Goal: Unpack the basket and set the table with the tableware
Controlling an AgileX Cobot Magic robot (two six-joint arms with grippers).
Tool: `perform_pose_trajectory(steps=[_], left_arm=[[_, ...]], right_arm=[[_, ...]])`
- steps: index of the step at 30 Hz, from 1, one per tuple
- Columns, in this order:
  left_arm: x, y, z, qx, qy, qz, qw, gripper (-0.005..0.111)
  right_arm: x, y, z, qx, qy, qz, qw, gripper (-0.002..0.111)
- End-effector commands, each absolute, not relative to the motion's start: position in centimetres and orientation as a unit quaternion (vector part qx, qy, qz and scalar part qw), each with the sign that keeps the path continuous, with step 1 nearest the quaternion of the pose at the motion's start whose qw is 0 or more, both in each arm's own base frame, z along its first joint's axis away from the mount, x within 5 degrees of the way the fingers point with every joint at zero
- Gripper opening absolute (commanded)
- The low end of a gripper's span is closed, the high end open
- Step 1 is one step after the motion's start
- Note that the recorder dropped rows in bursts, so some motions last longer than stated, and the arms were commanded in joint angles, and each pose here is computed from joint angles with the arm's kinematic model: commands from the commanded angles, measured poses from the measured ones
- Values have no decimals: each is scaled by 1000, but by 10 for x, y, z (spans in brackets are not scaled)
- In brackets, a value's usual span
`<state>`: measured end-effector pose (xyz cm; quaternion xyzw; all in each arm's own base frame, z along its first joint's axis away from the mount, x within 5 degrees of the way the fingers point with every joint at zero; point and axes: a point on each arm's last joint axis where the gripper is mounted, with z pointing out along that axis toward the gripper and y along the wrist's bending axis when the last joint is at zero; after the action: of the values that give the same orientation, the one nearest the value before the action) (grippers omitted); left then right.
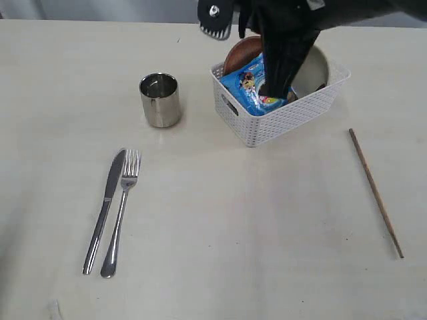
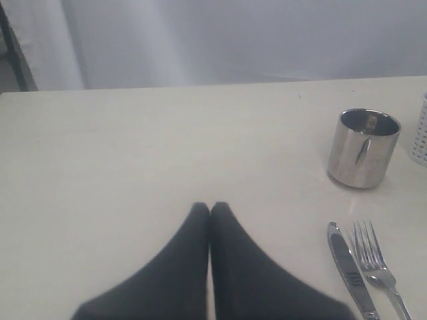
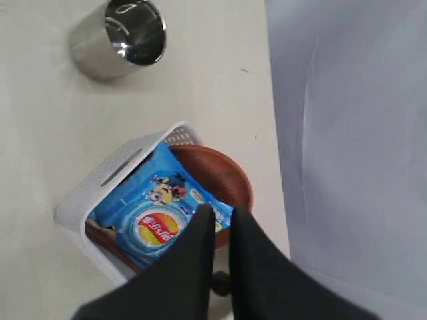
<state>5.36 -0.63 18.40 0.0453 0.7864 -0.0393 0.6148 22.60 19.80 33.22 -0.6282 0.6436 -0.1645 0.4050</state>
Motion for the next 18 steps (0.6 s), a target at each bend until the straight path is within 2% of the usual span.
perform_pose_trajectory(steps=[1,4,6,9,18], left_arm=[[54,-7,184,48,784,-40,618,0],[54,-7,184,48,784,-40,618,0],[54,-7,184,49,784,-40,618,0],[54,-7,184,49,784,-40,618,0],[54,-7,184,49,784,-40,618,0]], right_arm=[[212,181,357,-571,677,-140,443,4],[210,161,362,-474,752,-169,426,2],[213,147,356,-418,795,-214,382,-1],[217,135,347,-375,833,-233,335,-1],[247,88,299,-248,947,-152,140,-1]])
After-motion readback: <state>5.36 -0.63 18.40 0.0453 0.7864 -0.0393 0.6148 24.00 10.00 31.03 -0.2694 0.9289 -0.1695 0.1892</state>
